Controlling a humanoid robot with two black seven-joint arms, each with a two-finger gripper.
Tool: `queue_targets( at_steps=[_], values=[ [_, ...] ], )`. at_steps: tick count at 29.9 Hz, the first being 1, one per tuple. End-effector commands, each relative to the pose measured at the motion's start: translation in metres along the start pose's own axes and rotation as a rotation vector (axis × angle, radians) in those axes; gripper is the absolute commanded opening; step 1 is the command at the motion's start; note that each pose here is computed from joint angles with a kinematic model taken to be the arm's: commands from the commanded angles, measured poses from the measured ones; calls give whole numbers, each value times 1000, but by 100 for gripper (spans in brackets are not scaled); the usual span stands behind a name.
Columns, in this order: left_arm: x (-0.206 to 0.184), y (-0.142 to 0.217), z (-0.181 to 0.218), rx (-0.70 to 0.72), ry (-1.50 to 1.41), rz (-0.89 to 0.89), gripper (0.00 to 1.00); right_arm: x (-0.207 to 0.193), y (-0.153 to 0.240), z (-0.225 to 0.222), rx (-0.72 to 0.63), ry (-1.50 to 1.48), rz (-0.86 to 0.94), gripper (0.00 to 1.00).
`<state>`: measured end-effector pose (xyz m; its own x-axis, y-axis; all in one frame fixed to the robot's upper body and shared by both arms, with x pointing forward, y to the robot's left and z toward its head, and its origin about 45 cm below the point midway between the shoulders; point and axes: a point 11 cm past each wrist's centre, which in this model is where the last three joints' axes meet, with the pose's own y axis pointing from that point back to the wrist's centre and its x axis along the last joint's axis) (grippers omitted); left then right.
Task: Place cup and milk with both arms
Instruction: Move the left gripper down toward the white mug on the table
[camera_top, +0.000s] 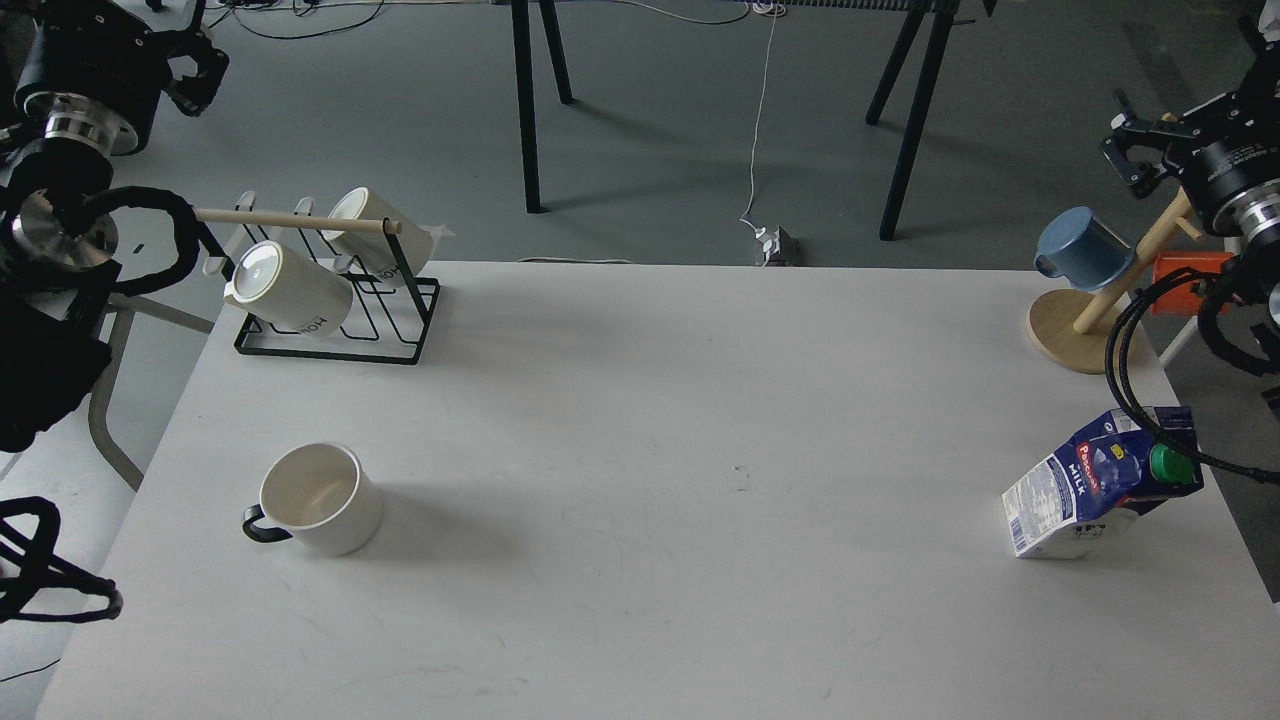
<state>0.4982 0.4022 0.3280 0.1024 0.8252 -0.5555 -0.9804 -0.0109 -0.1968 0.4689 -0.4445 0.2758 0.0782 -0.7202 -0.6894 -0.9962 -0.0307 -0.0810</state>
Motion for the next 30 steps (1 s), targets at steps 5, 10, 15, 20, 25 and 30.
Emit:
queue_targets(
  at_steps=[5,10,15,20,25,30],
  values=[
    [-1,-1,6,0,-6,-1,100,0,0,10,-20,-2,-1,99],
    [9,11,10,10,-15,-47,100,-4,-2,7,-8,-8,-9,99],
    [16,51,20,82,-91,-186,100,-2,-1,2,3,-7,-5,99],
    [6,107,29,173,-272,-318,100,3,2,-1,12,-11,5,99],
    [-9,152,5,346,-619,-442,100,2,1,0,14,-13,4,99],
    [-8,188,-10,371,-938,-512,100,4,3,0,15,-14,8,99]
  ],
)
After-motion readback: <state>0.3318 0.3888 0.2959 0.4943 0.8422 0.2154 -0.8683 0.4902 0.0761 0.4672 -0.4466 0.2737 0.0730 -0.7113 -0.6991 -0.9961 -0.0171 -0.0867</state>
